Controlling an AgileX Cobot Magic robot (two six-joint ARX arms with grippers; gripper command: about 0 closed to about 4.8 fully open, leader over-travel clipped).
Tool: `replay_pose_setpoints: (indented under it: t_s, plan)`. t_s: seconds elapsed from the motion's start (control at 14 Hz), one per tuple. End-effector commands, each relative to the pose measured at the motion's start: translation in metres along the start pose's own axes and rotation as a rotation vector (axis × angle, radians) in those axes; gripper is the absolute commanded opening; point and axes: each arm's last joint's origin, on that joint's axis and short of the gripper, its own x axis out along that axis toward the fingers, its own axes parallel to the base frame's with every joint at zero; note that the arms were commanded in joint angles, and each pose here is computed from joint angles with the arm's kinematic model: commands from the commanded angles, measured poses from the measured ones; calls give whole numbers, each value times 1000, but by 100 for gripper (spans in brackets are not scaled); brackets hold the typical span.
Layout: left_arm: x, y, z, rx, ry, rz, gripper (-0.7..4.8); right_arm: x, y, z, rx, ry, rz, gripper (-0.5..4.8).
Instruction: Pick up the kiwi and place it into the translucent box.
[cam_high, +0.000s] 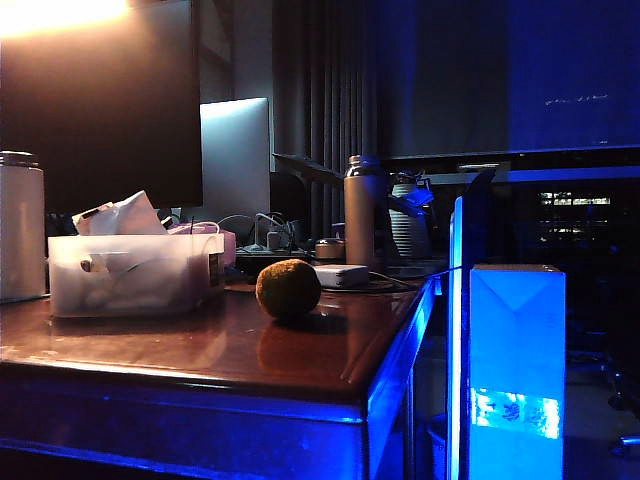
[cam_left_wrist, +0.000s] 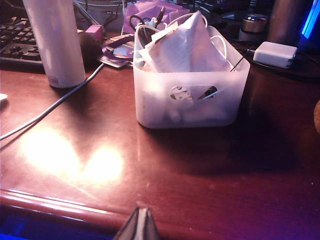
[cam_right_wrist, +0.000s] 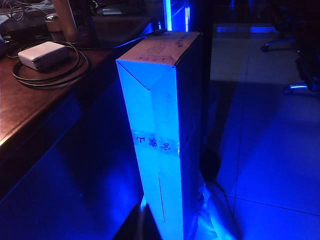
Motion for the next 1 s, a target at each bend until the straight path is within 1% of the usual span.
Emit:
replay_pose_setpoints:
  t_s: [0.07,0.36,0.43,0.5,0.57,0.64,0.71,0.78,0.85,0.93,1.0]
  plan:
    - [0,0,-3,-6,25,-2,-2,0,0,0,4,-6,1,-5]
    - [0,0,-3,-11,22,0,-3,0,0,1,3,-16,2,-5]
    - [0,0,-1,-68,3,1,-3,0,1,4,2,-45,6,-5]
    - [-1,0,8,-208,-50,-3,-3,-2,2,15,11,-123,15,-5]
    - [-7,0,24,-330,-98,-5,-3,-9,4,36,48,-231,26,-5]
    - [-15,-1,43,-379,-156,-19,-3,-21,6,61,67,-327,10,-5]
    - [-23,-1,63,-388,-212,-30,-3,-34,7,84,75,-409,-30,-5]
    - [-32,-1,86,-385,-260,-10,-3,-46,8,105,90,-475,-87,-5]
    - [-38,0,119,-383,-286,-1,-3,-55,10,131,104,-525,-106,-5]
    - [-35,0,147,-360,-273,-13,-3,-57,13,150,104,-550,-79,-5]
    - [-26,0,174,-308,-230,-43,-3,-54,16,166,98,-542,-35,-5]
